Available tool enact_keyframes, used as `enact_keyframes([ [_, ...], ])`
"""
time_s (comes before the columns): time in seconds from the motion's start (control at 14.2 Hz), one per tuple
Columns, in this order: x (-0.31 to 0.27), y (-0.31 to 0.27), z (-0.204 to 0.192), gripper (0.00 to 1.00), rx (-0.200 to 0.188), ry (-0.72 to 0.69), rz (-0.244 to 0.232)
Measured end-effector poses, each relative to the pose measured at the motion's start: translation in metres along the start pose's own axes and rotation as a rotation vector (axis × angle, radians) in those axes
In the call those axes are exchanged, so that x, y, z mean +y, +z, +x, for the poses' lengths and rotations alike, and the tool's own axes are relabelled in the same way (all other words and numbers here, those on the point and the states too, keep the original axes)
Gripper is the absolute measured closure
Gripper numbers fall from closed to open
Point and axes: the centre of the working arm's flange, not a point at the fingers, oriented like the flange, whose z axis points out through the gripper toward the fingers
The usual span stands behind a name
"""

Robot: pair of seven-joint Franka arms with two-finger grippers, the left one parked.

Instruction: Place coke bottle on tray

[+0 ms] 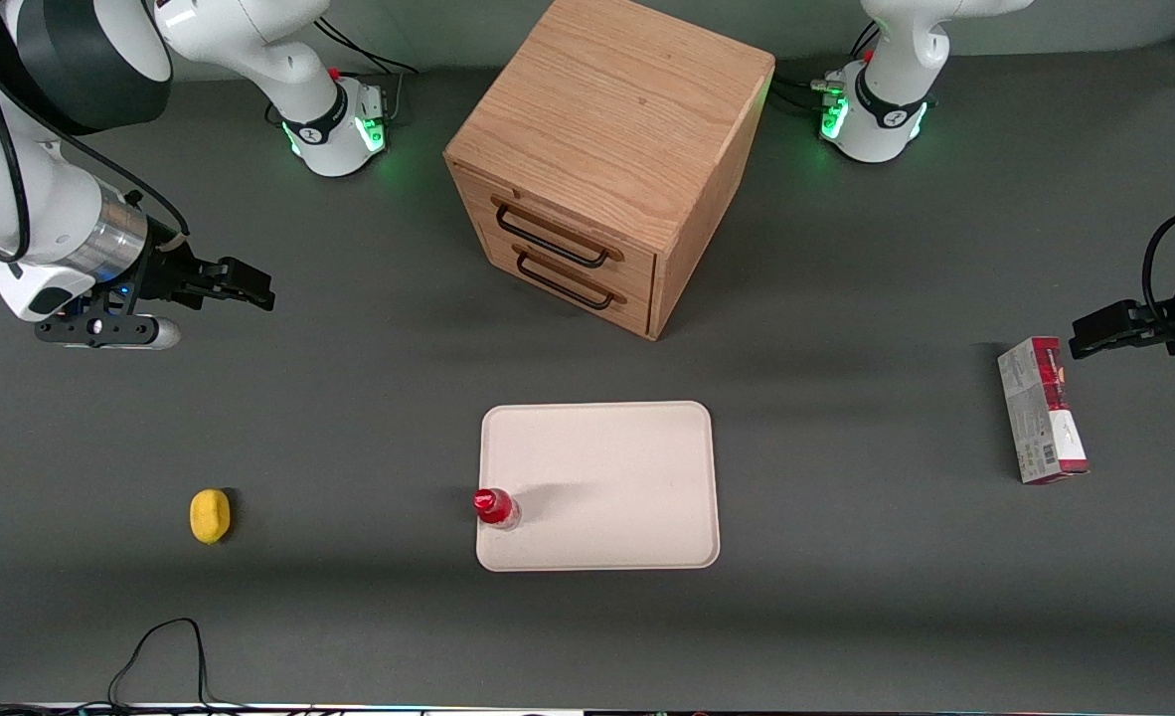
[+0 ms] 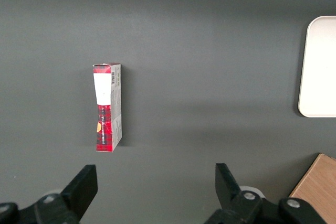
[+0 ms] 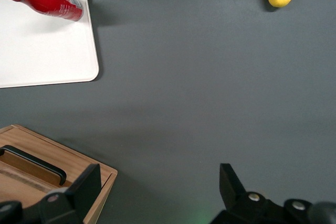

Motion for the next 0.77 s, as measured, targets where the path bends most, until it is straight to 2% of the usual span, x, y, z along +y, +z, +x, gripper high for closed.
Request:
enact_keyframes([
  [0.28,0.003,-0.004,0.003,0.0,0.019,0.005,-0.003],
  [0.56,0.04,-0.017,0.005,0.0,-0.024,0.003,-0.004],
  [0.77,0.046,-0.024,0.005,0.0,-0.025,0.0,-0.002],
])
